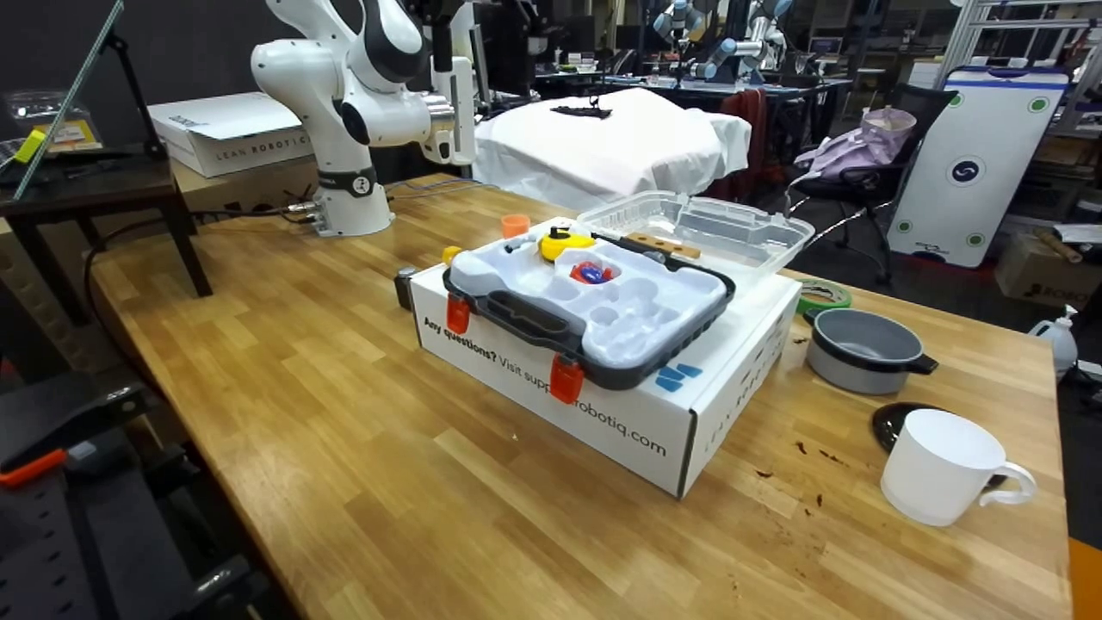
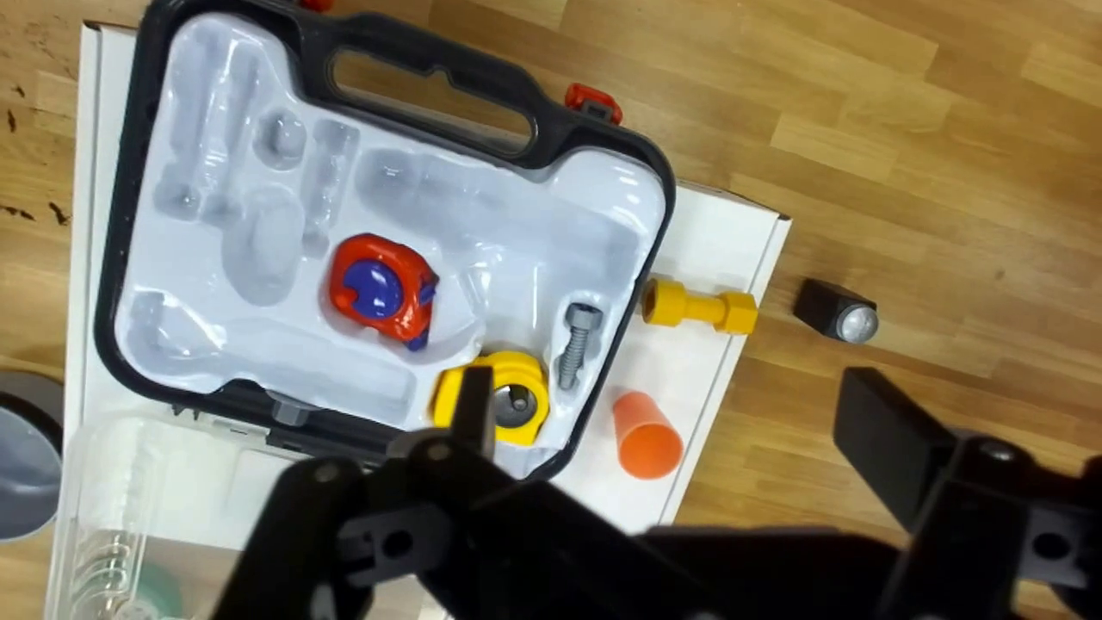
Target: Remove the yellow object from the top of the box and put it in the tool box
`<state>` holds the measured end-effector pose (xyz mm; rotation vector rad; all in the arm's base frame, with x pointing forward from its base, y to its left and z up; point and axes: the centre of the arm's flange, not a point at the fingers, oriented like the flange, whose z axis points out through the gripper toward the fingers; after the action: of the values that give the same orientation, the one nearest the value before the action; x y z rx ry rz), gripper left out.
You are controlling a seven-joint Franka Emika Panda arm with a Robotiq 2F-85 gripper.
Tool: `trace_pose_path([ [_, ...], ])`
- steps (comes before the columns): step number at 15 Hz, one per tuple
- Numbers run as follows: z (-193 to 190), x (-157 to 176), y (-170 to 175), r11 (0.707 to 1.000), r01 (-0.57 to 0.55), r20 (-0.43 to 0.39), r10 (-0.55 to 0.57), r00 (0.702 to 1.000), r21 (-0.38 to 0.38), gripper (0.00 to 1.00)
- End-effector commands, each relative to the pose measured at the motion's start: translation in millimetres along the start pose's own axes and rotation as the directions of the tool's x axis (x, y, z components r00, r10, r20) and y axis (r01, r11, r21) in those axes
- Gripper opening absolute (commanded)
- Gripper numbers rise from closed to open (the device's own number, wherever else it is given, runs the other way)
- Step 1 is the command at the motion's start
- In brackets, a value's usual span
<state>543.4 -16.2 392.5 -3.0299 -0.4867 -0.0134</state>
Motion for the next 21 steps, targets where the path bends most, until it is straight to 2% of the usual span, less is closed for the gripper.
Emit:
trace_pose_path([
  [1, 0, -1, 2, 1.0, -0.004, -0.001, 0.004, 1.0, 0.0, 1.0],
  [8, 1, 3, -2, 1.0, 0.01, -0.015, -0.01, 1.0, -0.01, 1.0],
  [15, 25, 40, -70, 0.988, 0.151, -0.018, -0.151, 0.988, -0.032, 1.0],
  [18, 41, 48, -88, 0.978, 0.208, -0.009, -0.208, 0.978, -0.007, 1.0],
  [21, 44, 41, -92, 0.983, 0.182, 0.004, -0.182, 0.983, -0.002, 1.0],
])
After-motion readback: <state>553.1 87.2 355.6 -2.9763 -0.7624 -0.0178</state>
